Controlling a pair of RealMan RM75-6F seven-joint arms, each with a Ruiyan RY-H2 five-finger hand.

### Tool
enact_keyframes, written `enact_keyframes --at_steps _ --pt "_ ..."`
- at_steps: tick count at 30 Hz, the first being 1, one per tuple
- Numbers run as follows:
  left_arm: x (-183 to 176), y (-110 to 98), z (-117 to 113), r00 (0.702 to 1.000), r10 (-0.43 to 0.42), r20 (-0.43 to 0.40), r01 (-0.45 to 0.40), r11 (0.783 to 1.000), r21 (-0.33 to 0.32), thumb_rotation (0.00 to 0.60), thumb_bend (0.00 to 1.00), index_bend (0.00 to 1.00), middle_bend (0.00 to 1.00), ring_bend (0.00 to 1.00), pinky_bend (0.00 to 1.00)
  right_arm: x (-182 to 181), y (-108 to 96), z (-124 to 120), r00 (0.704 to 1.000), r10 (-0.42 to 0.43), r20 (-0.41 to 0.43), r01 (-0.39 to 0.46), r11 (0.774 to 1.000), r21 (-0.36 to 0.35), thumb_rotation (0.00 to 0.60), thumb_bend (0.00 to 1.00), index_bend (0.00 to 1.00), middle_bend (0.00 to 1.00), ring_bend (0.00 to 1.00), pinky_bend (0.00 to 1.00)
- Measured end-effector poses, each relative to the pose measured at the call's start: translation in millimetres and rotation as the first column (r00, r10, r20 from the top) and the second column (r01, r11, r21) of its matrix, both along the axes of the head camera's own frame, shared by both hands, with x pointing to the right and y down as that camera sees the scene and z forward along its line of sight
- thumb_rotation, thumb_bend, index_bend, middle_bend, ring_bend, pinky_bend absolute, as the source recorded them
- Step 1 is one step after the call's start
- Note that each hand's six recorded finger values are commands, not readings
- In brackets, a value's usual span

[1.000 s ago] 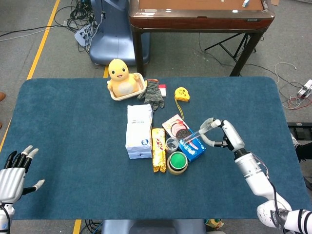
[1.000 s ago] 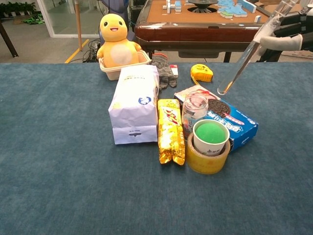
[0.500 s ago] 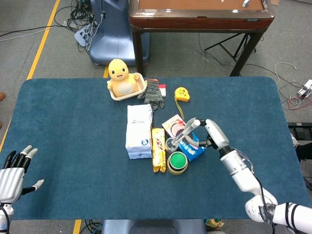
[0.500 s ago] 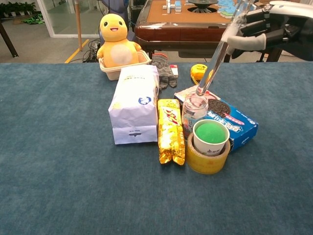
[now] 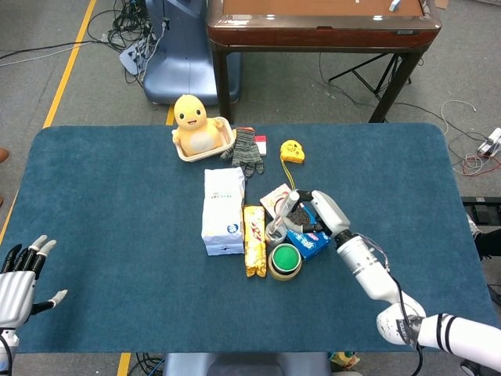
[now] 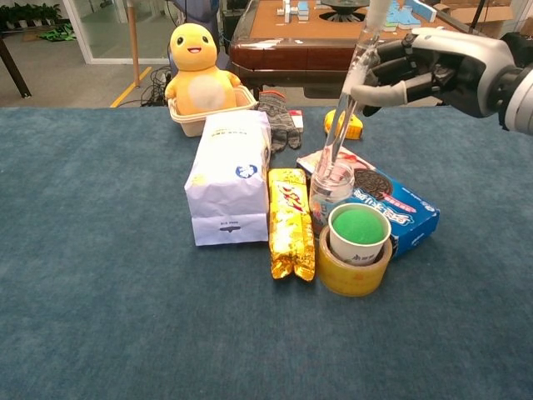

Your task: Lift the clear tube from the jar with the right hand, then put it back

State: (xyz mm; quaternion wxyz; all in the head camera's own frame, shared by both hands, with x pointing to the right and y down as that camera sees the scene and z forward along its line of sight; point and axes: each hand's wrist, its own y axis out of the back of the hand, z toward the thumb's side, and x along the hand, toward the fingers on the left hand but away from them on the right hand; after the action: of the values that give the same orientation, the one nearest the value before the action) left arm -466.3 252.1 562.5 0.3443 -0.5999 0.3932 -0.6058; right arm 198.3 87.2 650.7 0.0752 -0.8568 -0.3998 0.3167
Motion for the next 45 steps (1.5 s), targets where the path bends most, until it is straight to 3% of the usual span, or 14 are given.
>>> enact_keyframes --at_steps 5,12,16,20,29,34,38,45 --pt "0 1 2 1.000 -0.002 -0.002 0.002 1.000 -0.006 0.600 0.16 0.10 0.05 0.12 0.04 -3 4 12 0.999 -0.033 -0.037 0.032 0.999 -0.020 0.600 0.63 0.64 0.54 0.45 0.32" --pt "-1 1 4 1.000 -0.004 -0.002 0.004 1.000 -0.008 0.600 0.16 0.10 0.05 0.12 0.04 -7 13 29 0.993 -0.088 -0.084 0.085 0.995 -0.048 0.600 0.63 0.61 0.44 0.32 0.32" --pt "-2 2 4 1.000 -0.009 0.000 0.009 1.000 -0.010 0.600 0.16 0.10 0.05 0.12 0.04 -6 16 35 0.988 -0.109 -0.111 0.105 0.993 -0.046 0.600 0.56 0.49 0.38 0.26 0.29" --pt "-2 2 5 1.000 -0.008 0.000 0.008 1.000 -0.012 0.600 0.16 0.10 0.05 0.12 0.04 -5 19 38 0.983 -0.130 -0.129 0.125 0.991 -0.049 0.600 0.39 0.32 0.28 0.17 0.24" --pt "-1 0 6 1.000 -0.006 -0.003 0.006 1.000 -0.011 0.600 0.16 0.10 0.05 0.12 0.04 2 17 32 0.985 -0.109 -0.132 0.107 0.994 -0.028 0.600 0.33 0.22 0.20 0.12 0.20" --pt "-2 -1 6 1.000 -0.009 -0.001 0.009 1.000 -0.008 0.600 0.16 0.10 0.05 0.12 0.04 22 13 16 0.987 -0.057 -0.147 0.064 0.997 0.044 0.600 0.33 0.22 0.20 0.12 0.20" --pt "-1 -4 7 1.000 -0.005 -0.003 0.005 1.000 -0.005 0.600 0.16 0.10 0.05 0.12 0.04 53 15 -1 0.974 -0.008 -0.226 0.040 0.990 0.136 0.600 0.33 0.22 0.23 0.12 0.20" --pt "8 -9 11 1.000 0.021 0.003 -0.021 1.000 0.001 0.600 0.16 0.10 0.05 0.12 0.04 127 48 -40 0.891 0.112 -0.441 0.013 0.963 0.270 0.600 0.33 0.22 0.25 0.12 0.20"
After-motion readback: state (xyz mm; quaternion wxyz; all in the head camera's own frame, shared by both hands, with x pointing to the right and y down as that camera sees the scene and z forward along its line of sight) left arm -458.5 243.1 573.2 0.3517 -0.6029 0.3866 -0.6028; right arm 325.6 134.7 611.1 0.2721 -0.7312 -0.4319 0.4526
